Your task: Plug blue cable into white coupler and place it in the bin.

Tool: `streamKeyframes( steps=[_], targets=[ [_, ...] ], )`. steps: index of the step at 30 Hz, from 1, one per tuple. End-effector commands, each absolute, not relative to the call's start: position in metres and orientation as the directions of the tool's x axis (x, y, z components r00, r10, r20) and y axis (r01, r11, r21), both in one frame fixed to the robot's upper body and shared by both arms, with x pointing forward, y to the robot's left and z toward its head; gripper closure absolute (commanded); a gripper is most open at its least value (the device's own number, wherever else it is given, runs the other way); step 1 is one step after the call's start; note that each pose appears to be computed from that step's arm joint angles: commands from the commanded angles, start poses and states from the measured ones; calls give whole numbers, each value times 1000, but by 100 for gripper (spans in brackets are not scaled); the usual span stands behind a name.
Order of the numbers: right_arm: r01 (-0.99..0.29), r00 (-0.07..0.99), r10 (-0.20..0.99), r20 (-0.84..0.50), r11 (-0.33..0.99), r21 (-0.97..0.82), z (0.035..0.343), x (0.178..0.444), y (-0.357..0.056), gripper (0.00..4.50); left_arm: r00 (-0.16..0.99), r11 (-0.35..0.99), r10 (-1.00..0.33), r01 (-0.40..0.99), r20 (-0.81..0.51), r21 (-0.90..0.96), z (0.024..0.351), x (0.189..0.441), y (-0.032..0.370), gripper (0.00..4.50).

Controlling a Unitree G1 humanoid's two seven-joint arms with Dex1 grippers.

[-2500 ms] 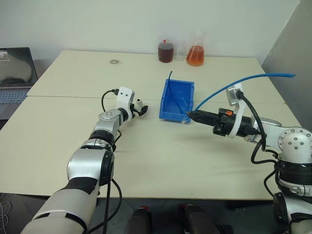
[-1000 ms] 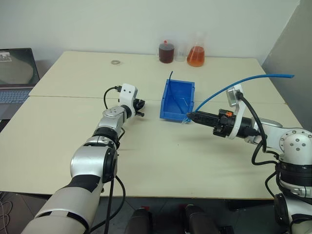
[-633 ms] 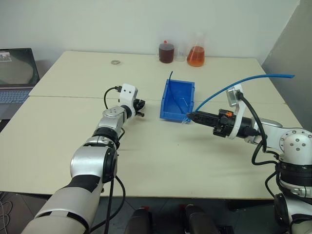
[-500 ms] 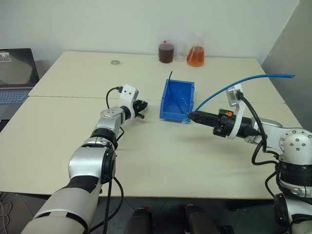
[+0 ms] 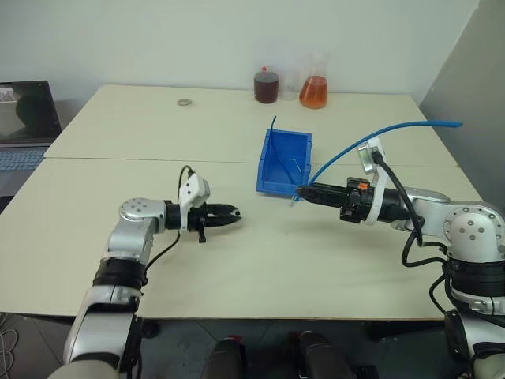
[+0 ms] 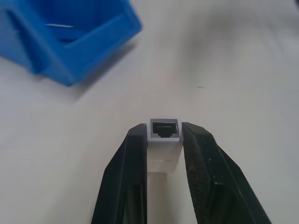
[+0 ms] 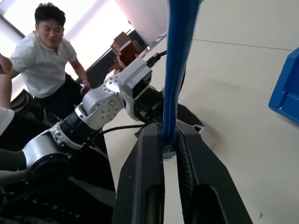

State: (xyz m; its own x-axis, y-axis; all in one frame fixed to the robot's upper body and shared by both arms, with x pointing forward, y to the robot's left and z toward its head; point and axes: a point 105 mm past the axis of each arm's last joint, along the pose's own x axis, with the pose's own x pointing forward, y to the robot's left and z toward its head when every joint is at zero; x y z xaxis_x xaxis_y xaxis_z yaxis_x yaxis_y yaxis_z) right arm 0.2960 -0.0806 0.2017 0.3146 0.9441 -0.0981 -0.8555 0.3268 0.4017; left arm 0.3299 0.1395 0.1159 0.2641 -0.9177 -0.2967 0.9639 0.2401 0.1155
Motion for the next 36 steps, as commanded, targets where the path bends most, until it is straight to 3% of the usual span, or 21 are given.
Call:
streamKeyframes(
  steps=[1,5,11,19,30,36],
  targets=[
    [-918,277,952,-129,302,257,199,295,-69,439,157,113,-958,976,-242,188,124,315,102,373],
    [-950,233,954,-187,265,166,183,295,-62,439,91,51,-968,984,-232,173,112,307,83,373],
    [-984,168,957,-234,176,14,171,291,-55,439,54,7,-954,987,-295,157,91,307,86,373],
    [-975,194,953,-231,163,-149,158,293,-51,439,72,24,-954,986,-292,163,93,314,86,373],
    [-970,183,959,-215,140,-198,136,286,-41,439,72,28,-956,987,-284,155,94,308,83,373],
    [-965,178,944,-278,112,-238,117,288,-41,439,77,35,-957,988,-281,151,95,307,82,373]
  ],
)
